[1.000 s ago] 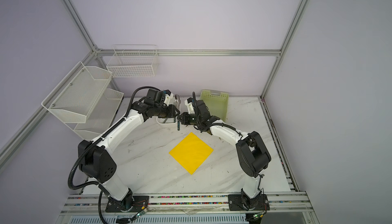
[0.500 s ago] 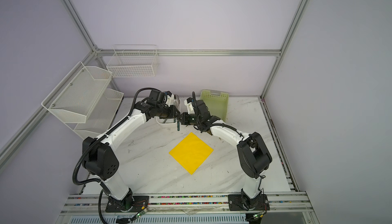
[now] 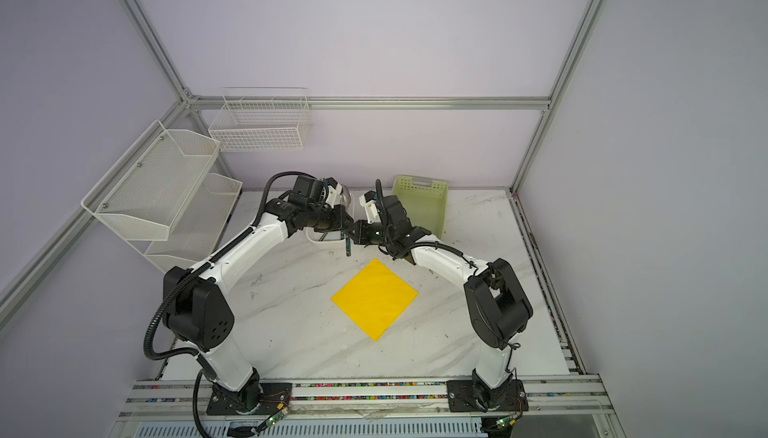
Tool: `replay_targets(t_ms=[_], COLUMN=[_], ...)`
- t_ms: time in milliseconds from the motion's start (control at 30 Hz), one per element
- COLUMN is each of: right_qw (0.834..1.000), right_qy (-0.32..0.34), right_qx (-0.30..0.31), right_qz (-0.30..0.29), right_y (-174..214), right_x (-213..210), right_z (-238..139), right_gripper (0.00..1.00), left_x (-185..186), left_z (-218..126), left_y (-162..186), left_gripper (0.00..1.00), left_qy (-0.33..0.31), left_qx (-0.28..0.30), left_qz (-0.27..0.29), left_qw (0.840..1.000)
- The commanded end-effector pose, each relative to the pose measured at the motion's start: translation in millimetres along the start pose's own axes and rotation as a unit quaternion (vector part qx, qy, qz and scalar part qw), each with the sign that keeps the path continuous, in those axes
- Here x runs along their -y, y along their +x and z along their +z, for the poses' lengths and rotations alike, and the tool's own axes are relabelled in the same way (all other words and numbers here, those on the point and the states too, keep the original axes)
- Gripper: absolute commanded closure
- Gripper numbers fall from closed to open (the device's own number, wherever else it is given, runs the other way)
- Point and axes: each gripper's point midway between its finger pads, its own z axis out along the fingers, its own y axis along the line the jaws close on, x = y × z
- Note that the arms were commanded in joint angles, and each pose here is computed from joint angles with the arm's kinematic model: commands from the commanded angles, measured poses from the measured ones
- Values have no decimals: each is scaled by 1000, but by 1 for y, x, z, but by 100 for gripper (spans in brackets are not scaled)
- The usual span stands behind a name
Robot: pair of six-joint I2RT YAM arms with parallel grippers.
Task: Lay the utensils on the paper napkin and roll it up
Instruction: 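Open and withdraw the right gripper while the left gripper carries the spoon away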
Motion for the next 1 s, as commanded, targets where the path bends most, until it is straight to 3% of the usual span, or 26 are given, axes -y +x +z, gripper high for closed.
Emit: replay_targets(t_ms=[0,200,733,967], right_qw=[999,999,982,975], right_qy=[-22,-6,142,172], right_qx=[30,40,113,130], right_qz=[-22,-4,53,58], right_y=[-16,-22,-62,-74], right_x=[-23,-11,112,142], right_z=[-15,-36,-156,-189], right_gripper=[92,73,72,72], left_x=[25,19,7,6], left_z=[-17,-11,43,67], left_y=[-22,-8,100,151], left_gripper=[89,91,92,92], left_qy=[29,15,-65,-83], left_qx=[36,13,-137,-197], left_qz=[23,33,88,75], left_qw=[999,999,985,974])
